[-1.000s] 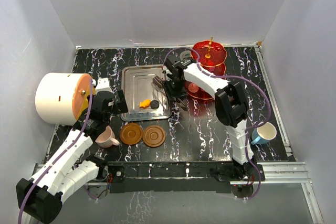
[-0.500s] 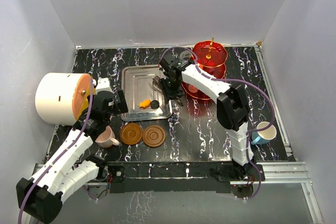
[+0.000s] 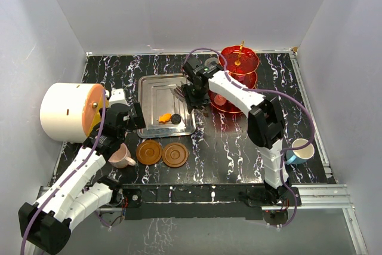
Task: Serve the afternoon tea
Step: Pick up the desert from the tray.
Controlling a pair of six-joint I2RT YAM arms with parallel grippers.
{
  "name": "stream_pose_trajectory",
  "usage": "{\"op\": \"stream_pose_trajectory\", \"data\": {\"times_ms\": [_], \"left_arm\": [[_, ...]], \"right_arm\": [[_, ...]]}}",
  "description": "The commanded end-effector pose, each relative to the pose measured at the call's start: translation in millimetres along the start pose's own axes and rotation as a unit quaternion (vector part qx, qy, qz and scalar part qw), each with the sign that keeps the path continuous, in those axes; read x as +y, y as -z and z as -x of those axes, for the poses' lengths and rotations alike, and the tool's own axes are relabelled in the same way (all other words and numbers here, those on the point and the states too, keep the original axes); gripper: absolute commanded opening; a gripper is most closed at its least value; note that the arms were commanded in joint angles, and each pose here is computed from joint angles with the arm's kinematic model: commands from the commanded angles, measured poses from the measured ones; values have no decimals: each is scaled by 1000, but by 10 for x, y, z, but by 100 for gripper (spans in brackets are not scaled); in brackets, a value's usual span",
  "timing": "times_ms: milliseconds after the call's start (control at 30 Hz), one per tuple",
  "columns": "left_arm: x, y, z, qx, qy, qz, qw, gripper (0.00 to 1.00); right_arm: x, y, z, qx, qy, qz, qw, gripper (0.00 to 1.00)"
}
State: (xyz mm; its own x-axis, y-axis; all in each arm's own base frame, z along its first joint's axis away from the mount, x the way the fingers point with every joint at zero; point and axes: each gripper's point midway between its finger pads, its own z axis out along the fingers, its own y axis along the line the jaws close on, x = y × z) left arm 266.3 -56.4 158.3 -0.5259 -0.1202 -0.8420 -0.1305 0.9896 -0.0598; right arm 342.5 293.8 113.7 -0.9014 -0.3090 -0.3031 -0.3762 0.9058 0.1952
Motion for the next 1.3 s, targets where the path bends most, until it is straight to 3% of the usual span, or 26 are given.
{"op": "stream_pose_trajectory", "data": {"times_ms": [0,167,533,900,1267], "left_arm": [[32,15,60,-11,-3,7,1000,99],[28,9,54,-10,-4,7,1000,99],[24,1,39,-7,-5,6,1000,99],[26,2,47,-8,-5,7,1000,99],[16,3,44,-7,-5,4,1000,99]], "right_arm": [[23,-18,83,-7,-6,17,1000,44],[-55,-114,-60,26,-6,7,1000,45],[-66,-182,-113,35,-5,11,999,44],[-12,316,368,-62,-1,-3,998,43],[-182,-53,5,20,3,-26,999,43]]}}
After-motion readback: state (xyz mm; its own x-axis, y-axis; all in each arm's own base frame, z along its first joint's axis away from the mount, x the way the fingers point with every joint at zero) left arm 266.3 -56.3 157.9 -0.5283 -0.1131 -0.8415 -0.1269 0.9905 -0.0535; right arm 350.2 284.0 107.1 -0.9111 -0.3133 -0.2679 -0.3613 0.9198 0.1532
